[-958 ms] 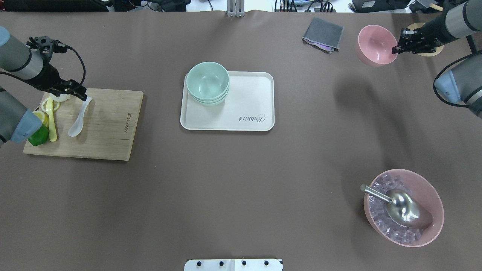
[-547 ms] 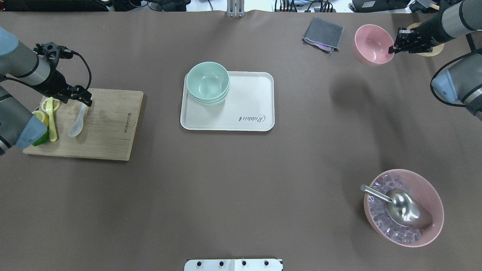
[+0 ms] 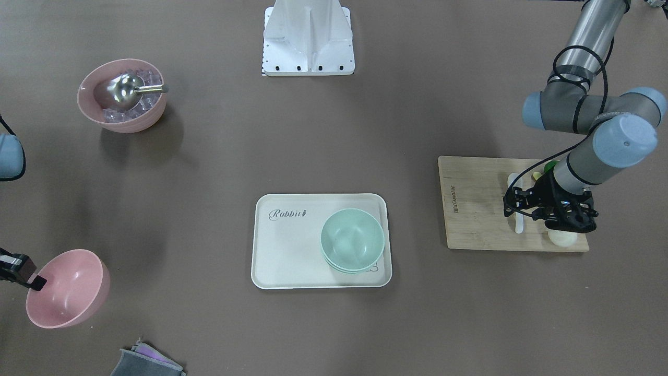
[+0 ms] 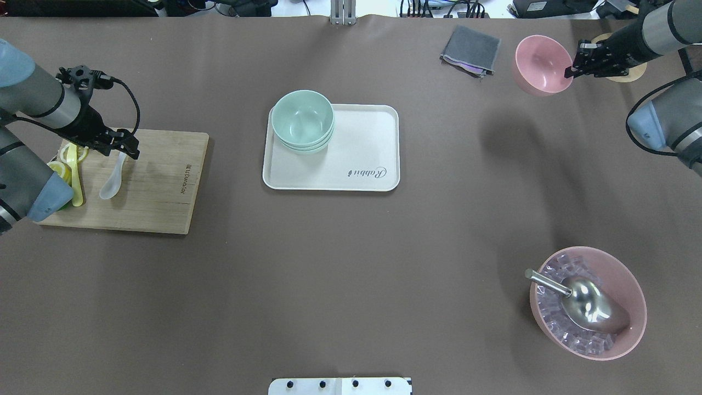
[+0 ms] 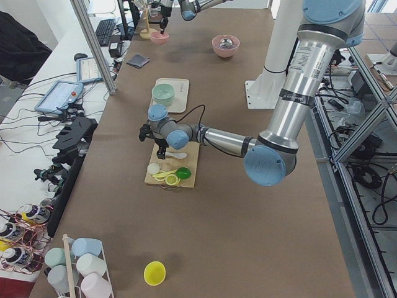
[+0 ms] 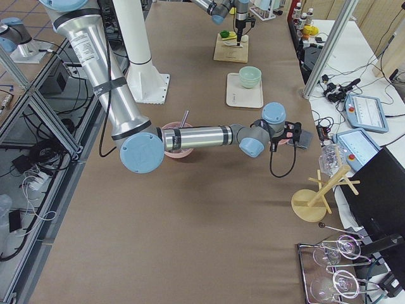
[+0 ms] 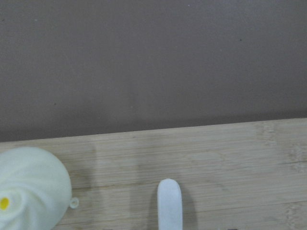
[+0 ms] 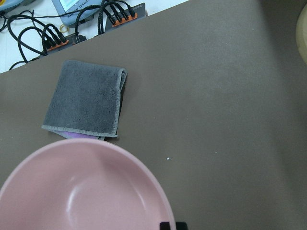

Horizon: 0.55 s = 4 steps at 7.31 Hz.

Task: Stack pink bowl on green and place spoon
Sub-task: 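Grasp the pink bowl rim with the right gripper while the left lowers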

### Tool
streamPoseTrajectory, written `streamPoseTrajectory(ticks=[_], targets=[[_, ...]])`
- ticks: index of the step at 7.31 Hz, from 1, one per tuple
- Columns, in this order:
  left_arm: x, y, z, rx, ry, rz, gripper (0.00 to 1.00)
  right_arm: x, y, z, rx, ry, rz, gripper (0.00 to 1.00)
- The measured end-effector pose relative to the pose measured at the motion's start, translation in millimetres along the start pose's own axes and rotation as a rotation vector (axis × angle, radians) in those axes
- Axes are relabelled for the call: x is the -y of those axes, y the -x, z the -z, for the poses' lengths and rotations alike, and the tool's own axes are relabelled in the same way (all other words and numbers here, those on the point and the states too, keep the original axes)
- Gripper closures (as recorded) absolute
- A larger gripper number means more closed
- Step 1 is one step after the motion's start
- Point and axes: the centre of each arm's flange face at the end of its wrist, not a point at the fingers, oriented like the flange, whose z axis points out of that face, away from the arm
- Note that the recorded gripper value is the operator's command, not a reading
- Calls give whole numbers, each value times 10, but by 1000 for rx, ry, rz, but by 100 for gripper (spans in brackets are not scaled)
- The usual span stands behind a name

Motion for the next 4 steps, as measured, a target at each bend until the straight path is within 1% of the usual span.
streamPoseTrajectory(ticks=[1, 2, 4], targets=[[-20, -25, -32, 0, 5, -4, 48, -3, 2, -3, 0, 0, 0, 100], [-39, -44, -58, 0, 9, -8, 63, -9, 7, -10, 0, 2, 1, 100], [-56, -63, -60, -2, 10, -18, 96, -26, 20, -30, 0, 5, 4, 100]])
